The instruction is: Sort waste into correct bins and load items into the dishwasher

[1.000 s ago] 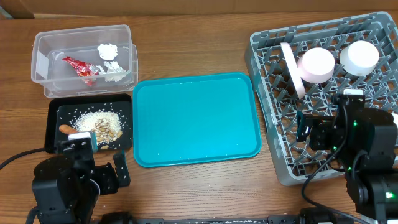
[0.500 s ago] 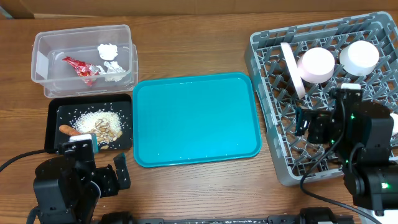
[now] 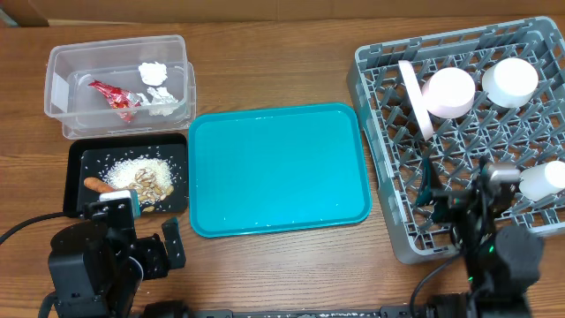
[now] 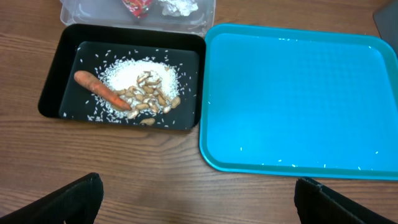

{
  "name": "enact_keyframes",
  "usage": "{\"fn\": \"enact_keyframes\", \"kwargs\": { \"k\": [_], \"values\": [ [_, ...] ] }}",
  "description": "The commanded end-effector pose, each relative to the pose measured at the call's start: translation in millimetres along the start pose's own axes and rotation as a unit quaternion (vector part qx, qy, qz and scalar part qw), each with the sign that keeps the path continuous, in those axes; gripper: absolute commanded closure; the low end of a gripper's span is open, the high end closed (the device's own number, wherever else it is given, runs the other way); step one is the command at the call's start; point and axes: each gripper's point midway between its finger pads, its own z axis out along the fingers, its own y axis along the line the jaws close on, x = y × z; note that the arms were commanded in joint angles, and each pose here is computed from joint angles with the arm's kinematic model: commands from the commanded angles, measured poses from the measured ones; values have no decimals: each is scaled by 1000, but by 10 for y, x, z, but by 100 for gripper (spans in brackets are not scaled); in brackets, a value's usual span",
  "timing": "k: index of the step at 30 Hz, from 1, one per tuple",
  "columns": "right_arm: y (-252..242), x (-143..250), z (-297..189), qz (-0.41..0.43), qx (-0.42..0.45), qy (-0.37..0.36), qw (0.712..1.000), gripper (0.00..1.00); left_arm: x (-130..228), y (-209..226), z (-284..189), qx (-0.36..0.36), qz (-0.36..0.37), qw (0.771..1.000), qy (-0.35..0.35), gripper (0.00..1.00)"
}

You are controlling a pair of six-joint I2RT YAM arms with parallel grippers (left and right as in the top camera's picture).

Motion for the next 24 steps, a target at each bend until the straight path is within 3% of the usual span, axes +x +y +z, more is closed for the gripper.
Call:
{"fn": "enact_keyframes", "kwargs": {
  "k": [1, 8, 14, 24],
  "values": [
    [-5, 241, -16, -4, -7, -42, 999, 0, -5, 22, -15, -6, 5, 1000, -5, 0],
    [26, 453, 0, -13, -27, -136, 990, 0, -5, 22, -15, -6, 4, 1000, -5, 0],
    [-63, 845, 81, -10, -11, -57, 998, 0, -5, 22, -15, -6, 4, 1000, -5, 0],
    [-115, 816, 76, -3, -1, -63, 998, 0, -5, 22, -15, -6, 5, 1000, -5, 0]
  ]
}}
